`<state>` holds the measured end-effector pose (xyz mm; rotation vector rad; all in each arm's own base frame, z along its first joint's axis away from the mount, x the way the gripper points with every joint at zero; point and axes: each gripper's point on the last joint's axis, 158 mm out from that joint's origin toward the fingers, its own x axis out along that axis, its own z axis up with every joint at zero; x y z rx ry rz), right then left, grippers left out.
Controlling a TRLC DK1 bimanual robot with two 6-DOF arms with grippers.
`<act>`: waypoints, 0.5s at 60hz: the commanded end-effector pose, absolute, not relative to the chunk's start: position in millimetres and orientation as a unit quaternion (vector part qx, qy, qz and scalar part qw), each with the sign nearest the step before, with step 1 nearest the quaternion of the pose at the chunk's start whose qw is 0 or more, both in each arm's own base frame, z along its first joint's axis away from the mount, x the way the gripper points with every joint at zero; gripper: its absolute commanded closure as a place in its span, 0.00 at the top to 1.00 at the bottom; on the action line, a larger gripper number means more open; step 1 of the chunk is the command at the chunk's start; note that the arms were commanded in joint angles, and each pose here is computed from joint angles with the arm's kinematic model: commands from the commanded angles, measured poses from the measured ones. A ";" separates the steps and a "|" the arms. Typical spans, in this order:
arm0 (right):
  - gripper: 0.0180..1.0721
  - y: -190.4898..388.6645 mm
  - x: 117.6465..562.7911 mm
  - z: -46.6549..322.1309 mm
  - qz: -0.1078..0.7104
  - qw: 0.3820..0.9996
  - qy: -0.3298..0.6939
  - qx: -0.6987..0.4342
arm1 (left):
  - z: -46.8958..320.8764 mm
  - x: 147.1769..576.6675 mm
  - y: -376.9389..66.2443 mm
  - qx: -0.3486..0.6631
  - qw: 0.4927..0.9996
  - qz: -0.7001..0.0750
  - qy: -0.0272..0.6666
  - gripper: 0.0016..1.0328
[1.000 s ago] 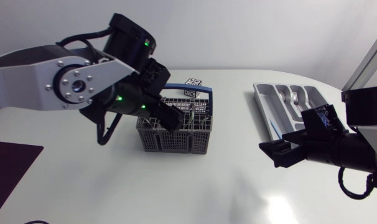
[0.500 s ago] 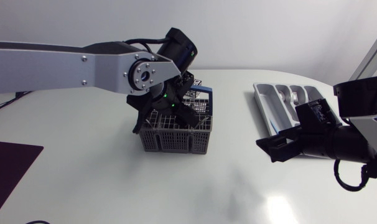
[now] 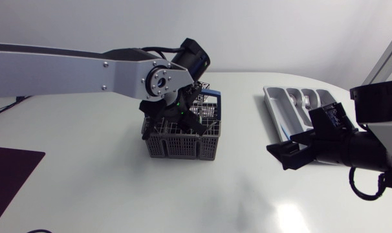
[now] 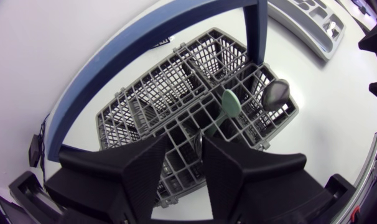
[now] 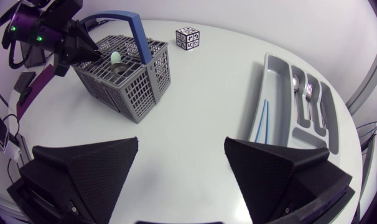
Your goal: Transfer all utensils from the basket to the drawer tray.
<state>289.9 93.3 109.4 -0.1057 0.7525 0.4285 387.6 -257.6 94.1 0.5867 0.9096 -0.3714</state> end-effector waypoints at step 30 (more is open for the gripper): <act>0.95 97.5 277.6 102.3 0.218 0.900 0.372 -0.061 | 112.8 387.3 -268.8 0.282 0.851 -0.172 0.409 0.04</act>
